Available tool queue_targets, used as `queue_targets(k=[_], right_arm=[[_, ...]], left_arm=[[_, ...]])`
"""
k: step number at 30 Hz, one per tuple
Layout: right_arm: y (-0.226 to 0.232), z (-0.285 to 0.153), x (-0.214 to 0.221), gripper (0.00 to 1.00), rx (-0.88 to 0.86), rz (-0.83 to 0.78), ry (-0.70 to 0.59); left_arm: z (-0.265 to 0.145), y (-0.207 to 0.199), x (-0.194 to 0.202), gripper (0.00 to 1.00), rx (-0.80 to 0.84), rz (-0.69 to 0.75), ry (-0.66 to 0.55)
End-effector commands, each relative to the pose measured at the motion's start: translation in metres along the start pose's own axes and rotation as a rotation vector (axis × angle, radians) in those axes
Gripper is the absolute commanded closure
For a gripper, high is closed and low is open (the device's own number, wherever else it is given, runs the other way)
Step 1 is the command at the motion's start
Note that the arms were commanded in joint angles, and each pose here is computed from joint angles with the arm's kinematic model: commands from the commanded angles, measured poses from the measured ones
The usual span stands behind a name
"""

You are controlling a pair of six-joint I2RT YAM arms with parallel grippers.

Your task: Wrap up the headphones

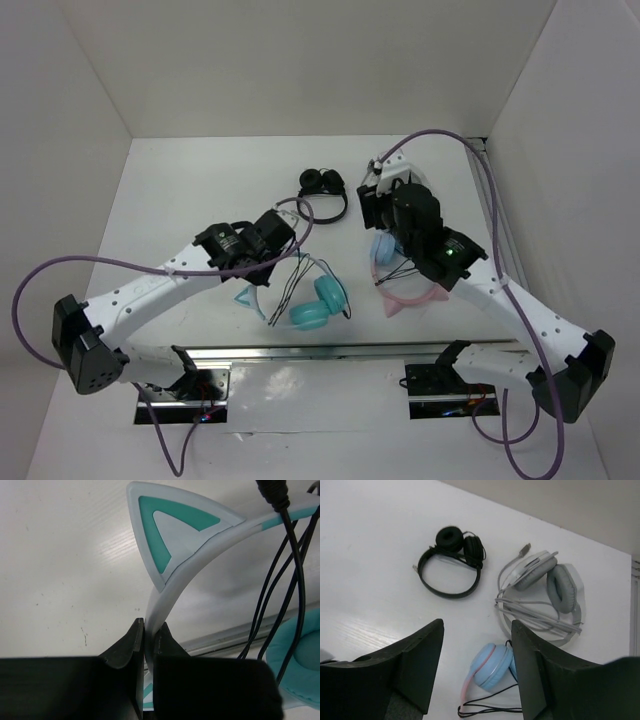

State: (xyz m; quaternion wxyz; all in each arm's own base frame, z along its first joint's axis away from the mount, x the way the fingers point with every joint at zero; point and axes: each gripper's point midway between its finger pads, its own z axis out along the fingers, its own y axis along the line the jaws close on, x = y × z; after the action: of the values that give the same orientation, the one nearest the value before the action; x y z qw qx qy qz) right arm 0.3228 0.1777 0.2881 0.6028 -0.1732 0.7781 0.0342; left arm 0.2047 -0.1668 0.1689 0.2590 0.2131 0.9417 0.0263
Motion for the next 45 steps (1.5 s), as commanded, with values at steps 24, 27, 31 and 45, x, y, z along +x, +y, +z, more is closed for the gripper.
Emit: queue_targets(k=[24,27,31,45], right_arm=[[-0.029,-0.089,-0.068,0.0,-0.033,0.223,-0.168],[-0.03,-0.089,-0.065,0.0,-0.02,0.239,-0.16],[-0.034,-0.093,-0.068,0.0,-0.012,0.252,-0.168],[-0.029,-0.104,-0.073,0.0,-0.058,0.304,-0.176]], left_arm=[[0.076,-0.016,-0.083,1.0,0.033,-0.235,-0.033],[0.084,-0.01,-0.066,1.0,-0.005,-0.316,-0.006],[0.076,0.0,-0.066,1.0,-0.019,-0.481,-0.051],[0.082,-0.021,-0.056,1.0,-0.047,-0.918,-0.09]])
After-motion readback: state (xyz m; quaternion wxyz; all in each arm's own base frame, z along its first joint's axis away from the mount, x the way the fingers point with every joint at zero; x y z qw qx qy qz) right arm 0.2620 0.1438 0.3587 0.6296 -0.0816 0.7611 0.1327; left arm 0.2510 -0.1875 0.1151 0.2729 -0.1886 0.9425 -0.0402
